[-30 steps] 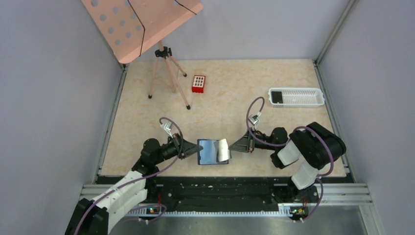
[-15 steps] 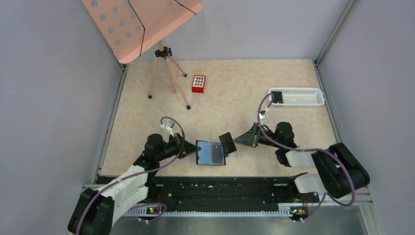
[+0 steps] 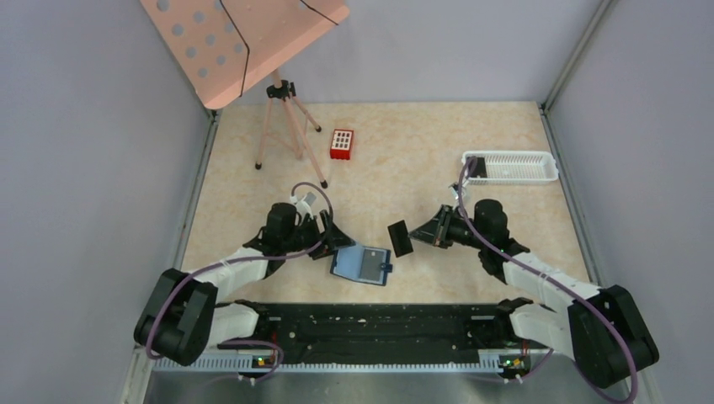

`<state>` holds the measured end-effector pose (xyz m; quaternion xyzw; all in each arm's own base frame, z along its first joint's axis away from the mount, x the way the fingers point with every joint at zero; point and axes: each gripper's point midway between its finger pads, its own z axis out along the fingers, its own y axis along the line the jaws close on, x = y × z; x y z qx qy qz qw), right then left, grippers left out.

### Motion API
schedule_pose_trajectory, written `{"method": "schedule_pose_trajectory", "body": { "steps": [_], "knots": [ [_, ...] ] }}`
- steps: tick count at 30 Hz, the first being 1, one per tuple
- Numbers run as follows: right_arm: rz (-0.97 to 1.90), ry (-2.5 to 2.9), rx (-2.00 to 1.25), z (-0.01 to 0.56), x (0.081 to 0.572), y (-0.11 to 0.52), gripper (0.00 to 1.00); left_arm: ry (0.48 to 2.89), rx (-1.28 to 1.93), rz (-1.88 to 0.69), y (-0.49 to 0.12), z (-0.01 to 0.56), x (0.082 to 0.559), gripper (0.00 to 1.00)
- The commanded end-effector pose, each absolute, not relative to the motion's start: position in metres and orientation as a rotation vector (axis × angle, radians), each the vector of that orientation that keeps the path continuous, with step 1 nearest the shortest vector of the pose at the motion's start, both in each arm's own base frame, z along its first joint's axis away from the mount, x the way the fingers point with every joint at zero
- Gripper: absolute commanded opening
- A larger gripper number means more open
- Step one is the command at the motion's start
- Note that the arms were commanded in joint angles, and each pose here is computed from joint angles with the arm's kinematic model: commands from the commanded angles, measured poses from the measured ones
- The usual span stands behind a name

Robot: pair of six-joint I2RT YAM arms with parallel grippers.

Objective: Take the credit cards out of the card holder
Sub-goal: Place the credit card in the storage box.

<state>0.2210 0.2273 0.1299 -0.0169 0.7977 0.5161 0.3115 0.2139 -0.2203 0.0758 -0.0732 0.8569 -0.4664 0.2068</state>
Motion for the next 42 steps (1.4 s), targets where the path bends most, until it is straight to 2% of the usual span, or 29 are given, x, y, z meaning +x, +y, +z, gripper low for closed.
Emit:
{"method": "schedule_pose_trajectory", "body": {
  "steps": [1,13,23,26,32,36,42],
  "knots": [
    [1.382,2.12,0.08,0.132,0.224,0.224,0.0,2.373,-0.085,-1.205,-0.218,0.086,0.226,0.78],
    [1.473,2.11,0.313,0.149,0.226,0.224,0.0,2.067,0.23,-0.865,-0.219,0.159,0.237,0.68],
    [1.551,2.064,0.377,0.165,0.22,0.224,0.0,1.664,0.652,-0.579,-0.275,0.199,0.201,0.58],
    [1.56,2.064,0.392,0.166,0.218,0.224,0.0,1.509,0.792,-0.511,-0.296,0.205,0.184,0.58],
    [1.589,2.057,0.395,0.169,0.212,0.224,0.0,1.412,0.96,-0.323,-0.329,0.2,0.173,0.64],
    [1.594,2.043,0.387,0.174,0.21,0.224,0.0,1.392,0.975,-0.217,-0.342,0.192,0.179,0.67],
    [1.596,2.046,0.389,0.174,0.207,0.223,0.0,1.369,0.958,-0.194,-0.35,0.191,0.184,0.67]
  ]
}}
